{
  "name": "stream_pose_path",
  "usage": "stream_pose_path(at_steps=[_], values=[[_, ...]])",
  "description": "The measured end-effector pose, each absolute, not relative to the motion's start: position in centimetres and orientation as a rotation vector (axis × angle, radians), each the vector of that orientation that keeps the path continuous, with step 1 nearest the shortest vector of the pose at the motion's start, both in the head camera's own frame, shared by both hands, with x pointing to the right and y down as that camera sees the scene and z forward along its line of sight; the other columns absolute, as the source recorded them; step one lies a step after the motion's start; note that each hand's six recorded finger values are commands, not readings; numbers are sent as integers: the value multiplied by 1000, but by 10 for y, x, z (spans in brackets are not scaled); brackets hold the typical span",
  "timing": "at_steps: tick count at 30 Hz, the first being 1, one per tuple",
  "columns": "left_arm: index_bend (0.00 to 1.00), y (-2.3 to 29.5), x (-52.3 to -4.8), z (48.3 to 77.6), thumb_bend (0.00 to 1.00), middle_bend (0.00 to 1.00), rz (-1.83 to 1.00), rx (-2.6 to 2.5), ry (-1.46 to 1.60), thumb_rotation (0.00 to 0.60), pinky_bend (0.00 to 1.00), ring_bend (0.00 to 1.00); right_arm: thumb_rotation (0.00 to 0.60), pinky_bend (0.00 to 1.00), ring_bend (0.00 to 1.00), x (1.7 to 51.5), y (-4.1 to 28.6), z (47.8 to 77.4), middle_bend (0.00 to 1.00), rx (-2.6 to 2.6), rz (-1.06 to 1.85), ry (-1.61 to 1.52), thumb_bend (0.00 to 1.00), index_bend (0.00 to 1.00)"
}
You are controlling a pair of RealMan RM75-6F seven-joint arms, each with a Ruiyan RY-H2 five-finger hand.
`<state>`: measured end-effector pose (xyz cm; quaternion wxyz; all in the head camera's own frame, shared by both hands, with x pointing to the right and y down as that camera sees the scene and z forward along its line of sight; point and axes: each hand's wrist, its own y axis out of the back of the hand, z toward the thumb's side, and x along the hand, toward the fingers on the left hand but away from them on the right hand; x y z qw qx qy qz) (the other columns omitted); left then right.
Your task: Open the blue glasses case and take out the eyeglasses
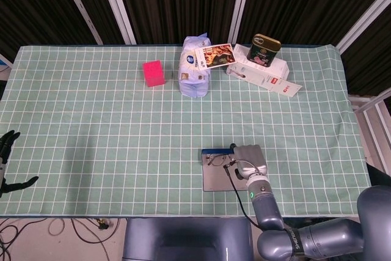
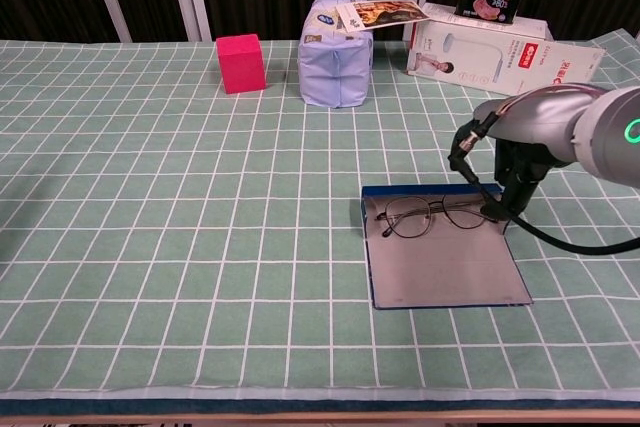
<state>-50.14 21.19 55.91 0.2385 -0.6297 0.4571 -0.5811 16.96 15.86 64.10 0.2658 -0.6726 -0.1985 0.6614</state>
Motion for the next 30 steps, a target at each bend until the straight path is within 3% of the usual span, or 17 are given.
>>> stream_pose_path(at_steps=[15, 30], values=[[0, 213, -502, 561, 0, 0, -1604, -1713, 1240, 600, 0, 0, 600, 1000, 984, 167, 148, 675, 910, -1883, 1799, -559, 440, 317], [0, 212, -502, 563, 0, 0, -1617, -1717, 1238, 600, 0, 0, 600, 1000, 984, 156, 144, 691, 910, -1898, 1815, -562, 484, 343]])
